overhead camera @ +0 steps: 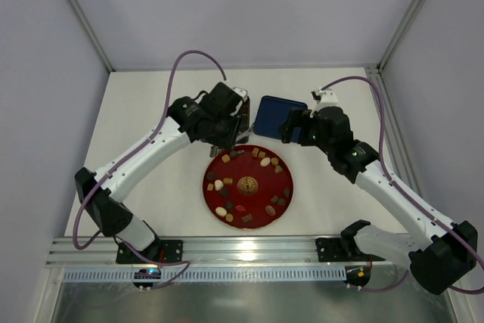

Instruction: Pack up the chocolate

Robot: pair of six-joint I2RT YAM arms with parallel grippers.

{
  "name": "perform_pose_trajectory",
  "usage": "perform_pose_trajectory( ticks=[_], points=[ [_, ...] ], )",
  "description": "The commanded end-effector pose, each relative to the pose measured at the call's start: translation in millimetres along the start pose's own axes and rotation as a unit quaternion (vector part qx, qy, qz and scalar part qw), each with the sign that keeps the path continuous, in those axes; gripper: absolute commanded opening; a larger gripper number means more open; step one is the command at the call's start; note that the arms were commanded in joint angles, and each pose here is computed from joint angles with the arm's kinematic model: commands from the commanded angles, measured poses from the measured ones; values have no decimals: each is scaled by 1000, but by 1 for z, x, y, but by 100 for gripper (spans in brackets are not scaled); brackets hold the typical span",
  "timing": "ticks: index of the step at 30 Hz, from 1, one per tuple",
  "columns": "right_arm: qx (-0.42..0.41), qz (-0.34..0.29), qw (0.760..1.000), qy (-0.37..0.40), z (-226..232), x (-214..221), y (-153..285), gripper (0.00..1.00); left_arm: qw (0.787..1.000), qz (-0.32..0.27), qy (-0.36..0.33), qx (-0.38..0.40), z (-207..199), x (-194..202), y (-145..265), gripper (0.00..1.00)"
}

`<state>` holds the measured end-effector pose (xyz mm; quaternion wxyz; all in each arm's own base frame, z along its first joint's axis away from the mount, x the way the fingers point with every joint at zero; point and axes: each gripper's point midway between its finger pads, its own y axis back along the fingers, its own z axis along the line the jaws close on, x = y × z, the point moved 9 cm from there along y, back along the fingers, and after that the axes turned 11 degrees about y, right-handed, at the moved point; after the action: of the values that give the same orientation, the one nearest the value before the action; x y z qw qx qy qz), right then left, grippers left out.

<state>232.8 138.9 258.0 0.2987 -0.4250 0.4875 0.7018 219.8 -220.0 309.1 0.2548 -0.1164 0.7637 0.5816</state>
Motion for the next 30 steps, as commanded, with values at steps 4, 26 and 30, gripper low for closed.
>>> perform_pose_trajectory(
  ticks=[4, 26, 30],
  points=[
    [-1, -25, 1000, -3, 1, -11, 5, 100, 1000, 15, 2, 15, -24, 28, -9, 38],
    [-3, -25, 1000, -2, 1, -8, 7, 100, 997, 44, -30, -55, -40, 46, -65, 39],
    [-3, -26, 1000, -3, 1, -9, 8, 100, 997, 46, -32, -56, -41, 47, -67, 38]
  ],
)
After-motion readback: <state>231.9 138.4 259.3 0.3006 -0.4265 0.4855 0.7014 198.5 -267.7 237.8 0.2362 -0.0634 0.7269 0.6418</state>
